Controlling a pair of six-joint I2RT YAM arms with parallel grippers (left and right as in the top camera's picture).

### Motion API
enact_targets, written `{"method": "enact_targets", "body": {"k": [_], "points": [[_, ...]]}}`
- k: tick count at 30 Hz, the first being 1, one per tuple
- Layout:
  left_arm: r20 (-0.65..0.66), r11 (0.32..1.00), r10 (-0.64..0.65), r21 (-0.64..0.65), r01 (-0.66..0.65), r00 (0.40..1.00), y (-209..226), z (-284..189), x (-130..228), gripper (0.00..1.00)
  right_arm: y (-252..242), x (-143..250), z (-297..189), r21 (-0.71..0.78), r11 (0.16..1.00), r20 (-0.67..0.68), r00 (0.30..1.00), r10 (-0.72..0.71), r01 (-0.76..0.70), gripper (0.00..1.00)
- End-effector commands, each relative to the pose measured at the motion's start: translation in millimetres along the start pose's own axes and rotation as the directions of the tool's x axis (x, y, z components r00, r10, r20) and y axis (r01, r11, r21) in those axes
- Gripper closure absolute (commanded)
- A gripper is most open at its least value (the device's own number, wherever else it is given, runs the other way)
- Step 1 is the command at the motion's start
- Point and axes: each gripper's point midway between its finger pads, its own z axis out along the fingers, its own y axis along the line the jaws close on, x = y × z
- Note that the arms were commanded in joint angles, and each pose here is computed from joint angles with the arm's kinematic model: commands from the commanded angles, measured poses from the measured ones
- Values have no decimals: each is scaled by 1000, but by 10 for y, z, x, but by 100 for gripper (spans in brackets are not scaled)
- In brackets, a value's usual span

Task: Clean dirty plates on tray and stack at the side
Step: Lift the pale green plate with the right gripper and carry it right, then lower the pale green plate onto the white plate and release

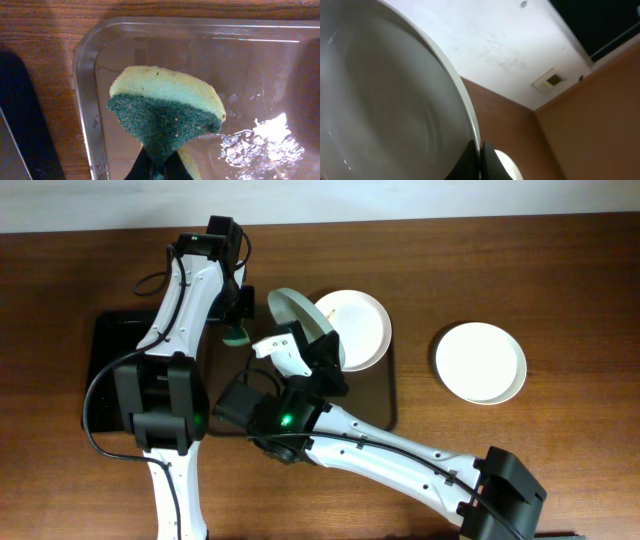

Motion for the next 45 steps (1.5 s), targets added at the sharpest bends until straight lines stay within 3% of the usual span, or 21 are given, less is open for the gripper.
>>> {"method": "enact_targets", "body": {"k": [1, 14, 19, 24, 33, 37, 45], "points": [[5, 1000, -20, 12, 20, 1000, 14, -11, -25, 100, -197, -156, -36, 87, 995, 65, 997, 41, -47, 96], [3, 1000, -19, 11, 19, 1000, 13, -11, -21, 99, -73, -84, -25, 15, 998, 19, 998, 62, -62, 96], [-2, 1000, -19, 10, 19, 1000, 15, -11, -7, 100, 305, 235, 3, -216, 973, -177, 983, 43, -81, 96], [-4, 1000, -19, 10, 19, 1000, 15, -11, -3, 99, 257, 484, 54, -315, 924, -387, 919, 82, -215, 96], [-3, 1000, -21, 9, 21, 1000, 26, -10, -6, 99, -282, 538, 355, -407, 719, -673, 717, 181, -563, 96], [-4, 1000, -20, 10, 21, 1000, 24, -10, -5, 99, -652, 779, 692, -294, 703, -759, 605, 240, -648, 96], [-7, 1000, -20, 9, 20, 1000, 25, -10, 2, 100, -1421, 1832, 1375, 76, 691, -862, 301, 407, -718, 96]]}}
